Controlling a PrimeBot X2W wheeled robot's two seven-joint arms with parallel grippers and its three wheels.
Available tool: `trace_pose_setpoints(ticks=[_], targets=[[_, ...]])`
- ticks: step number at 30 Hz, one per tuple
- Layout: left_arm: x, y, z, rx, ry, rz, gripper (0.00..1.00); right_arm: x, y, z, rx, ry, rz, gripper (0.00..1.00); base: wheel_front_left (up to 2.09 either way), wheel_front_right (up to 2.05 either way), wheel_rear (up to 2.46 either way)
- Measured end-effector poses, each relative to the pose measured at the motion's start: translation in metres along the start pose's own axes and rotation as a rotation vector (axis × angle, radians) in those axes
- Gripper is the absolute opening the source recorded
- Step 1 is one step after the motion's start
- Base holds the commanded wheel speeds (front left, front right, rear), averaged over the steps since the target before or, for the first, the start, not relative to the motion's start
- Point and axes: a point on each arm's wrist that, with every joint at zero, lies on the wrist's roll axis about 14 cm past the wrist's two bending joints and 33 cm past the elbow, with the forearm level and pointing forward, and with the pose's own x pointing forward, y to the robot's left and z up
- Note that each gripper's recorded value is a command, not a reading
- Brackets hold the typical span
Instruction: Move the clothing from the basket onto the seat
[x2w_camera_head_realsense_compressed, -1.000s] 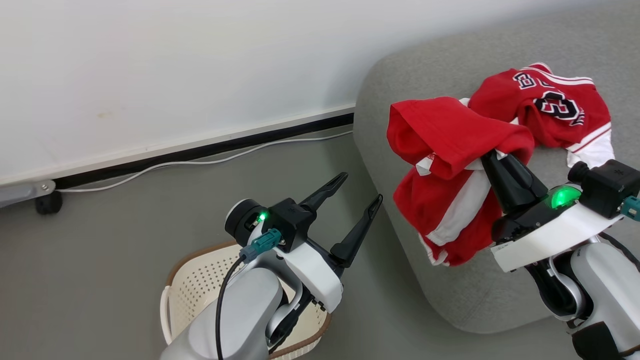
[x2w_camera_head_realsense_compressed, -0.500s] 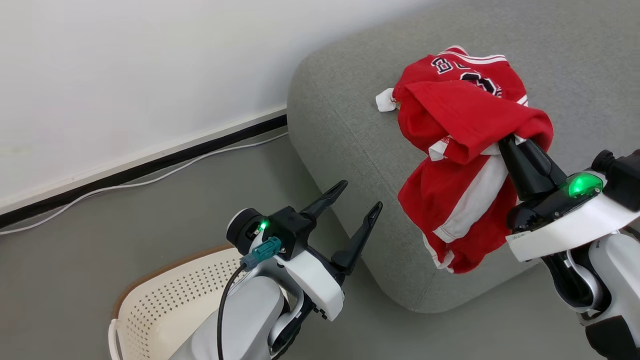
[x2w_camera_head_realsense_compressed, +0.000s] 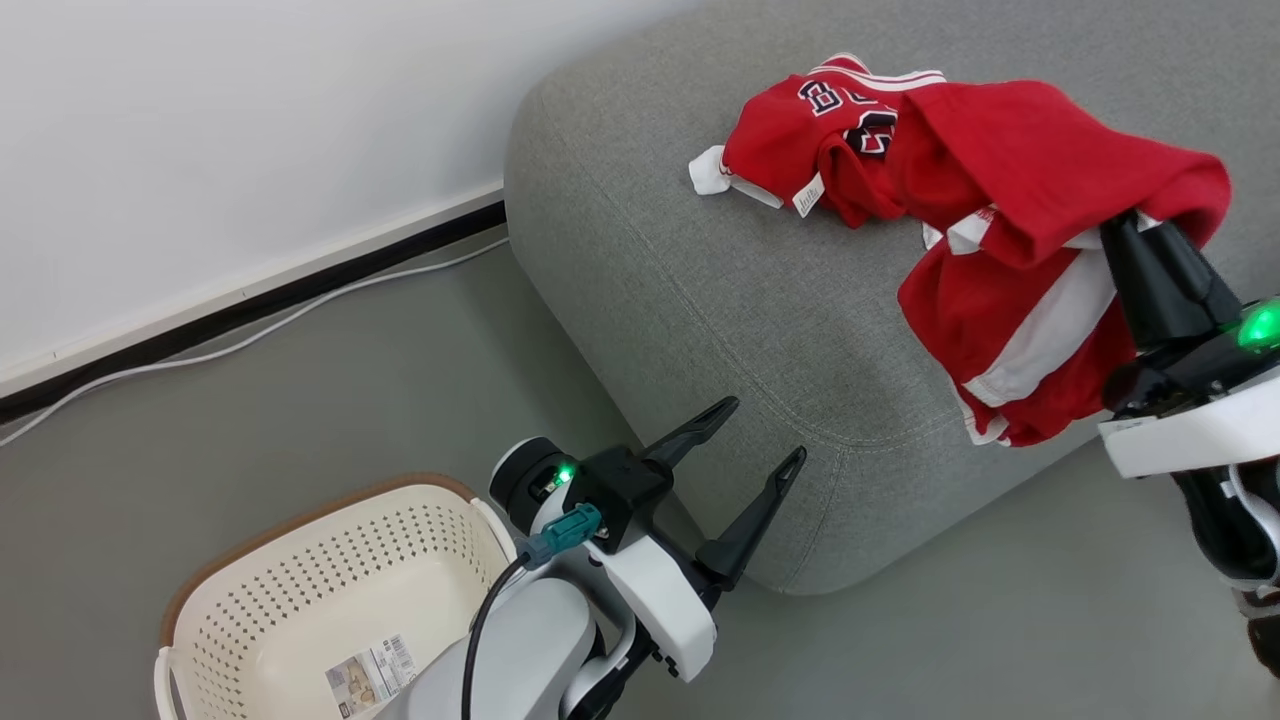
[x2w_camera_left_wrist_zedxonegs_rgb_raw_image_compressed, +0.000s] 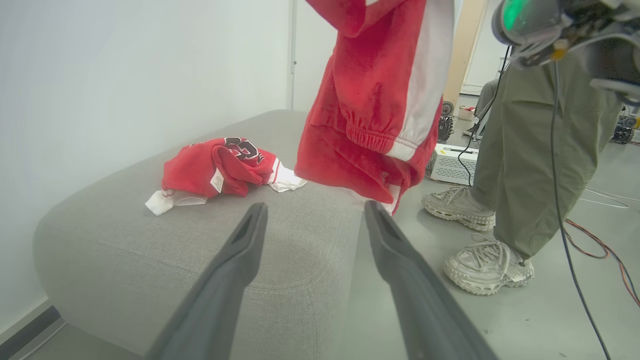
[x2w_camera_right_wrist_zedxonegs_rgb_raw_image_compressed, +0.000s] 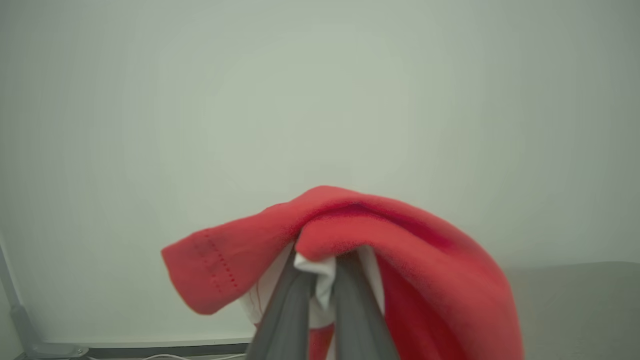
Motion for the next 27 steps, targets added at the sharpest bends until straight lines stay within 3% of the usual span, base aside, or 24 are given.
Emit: trace_pose_setpoints(ticks=[13,27], targets=[[0.011,0.001,-0.018,-0.026,0.009,-0.074,1.0,0.052,-0.073,0.032,-0.193,-0.032,-0.112,0.0,0.0,0.0,0.0],[0.003,0.033,-0.052,-0.098,0.059,-0.017,1.0,0.126,-0.106,0.006,-0.295,0.012,-0.142,0.0,0.0,0.0,0.0]])
